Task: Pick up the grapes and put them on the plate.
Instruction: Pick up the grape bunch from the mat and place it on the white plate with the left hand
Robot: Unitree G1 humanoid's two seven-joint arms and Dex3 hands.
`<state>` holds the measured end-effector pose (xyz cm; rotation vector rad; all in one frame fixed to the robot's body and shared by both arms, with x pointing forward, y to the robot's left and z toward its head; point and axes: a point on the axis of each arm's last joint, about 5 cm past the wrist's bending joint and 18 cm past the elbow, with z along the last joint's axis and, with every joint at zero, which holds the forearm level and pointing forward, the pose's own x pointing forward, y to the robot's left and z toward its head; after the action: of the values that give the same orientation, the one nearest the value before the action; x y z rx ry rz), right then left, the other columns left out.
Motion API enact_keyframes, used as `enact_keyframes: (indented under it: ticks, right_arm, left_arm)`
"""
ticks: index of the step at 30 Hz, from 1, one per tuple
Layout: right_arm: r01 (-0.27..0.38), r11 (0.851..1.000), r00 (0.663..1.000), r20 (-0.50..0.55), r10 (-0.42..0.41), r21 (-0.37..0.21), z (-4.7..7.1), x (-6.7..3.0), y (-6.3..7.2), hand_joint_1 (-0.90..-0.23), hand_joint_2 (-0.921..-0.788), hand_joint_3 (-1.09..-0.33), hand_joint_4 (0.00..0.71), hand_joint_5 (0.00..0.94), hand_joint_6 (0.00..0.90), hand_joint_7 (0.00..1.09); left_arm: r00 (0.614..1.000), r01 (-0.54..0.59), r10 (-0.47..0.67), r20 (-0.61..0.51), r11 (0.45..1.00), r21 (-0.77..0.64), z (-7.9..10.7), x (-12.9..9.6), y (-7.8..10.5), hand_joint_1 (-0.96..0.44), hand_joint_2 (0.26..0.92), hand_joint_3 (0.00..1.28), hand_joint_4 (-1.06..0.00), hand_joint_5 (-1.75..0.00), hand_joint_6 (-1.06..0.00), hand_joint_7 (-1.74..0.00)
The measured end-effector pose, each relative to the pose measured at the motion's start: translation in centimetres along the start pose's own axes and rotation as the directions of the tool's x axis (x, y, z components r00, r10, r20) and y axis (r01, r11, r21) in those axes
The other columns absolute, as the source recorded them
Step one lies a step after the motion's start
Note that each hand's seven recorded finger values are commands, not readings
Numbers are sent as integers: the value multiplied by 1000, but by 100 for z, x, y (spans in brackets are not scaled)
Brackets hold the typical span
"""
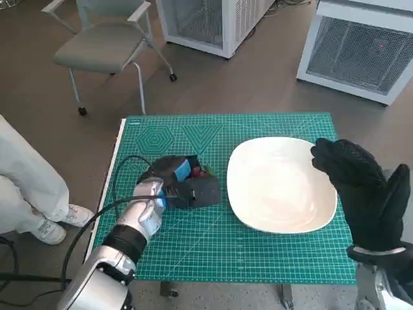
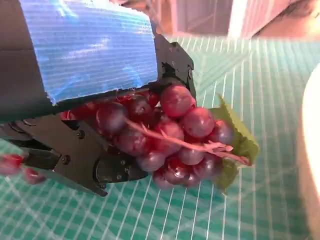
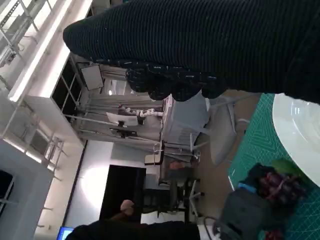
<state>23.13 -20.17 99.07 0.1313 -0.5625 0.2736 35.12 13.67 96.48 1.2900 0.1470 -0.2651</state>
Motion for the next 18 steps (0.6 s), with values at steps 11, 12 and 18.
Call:
enact_keyframes:
  ticks: [11,12,18]
  right_arm:
    - [-1,1000,1000,0,1,1,4,13,4,-351,-921,-603,411,807,228,994]
    - [-1,1000,1000,0,1,1,4,14,4,-351,-921,-603,411,807,228,994]
    - [1,1000,1000,1,-1,2,7,21,5,-351,-921,-603,412,806,229,992]
  left_arm:
    - [986,-116,119,113,993,-35,121,-181,365,3,730,409,-654,-1331,-698,-1054]
    - [983,-128,132,124,991,-41,127,-208,390,3,749,360,-673,-1326,-717,-999]
    - [961,-201,212,180,977,-76,154,-393,522,2,863,99,-769,-1196,-741,-936]
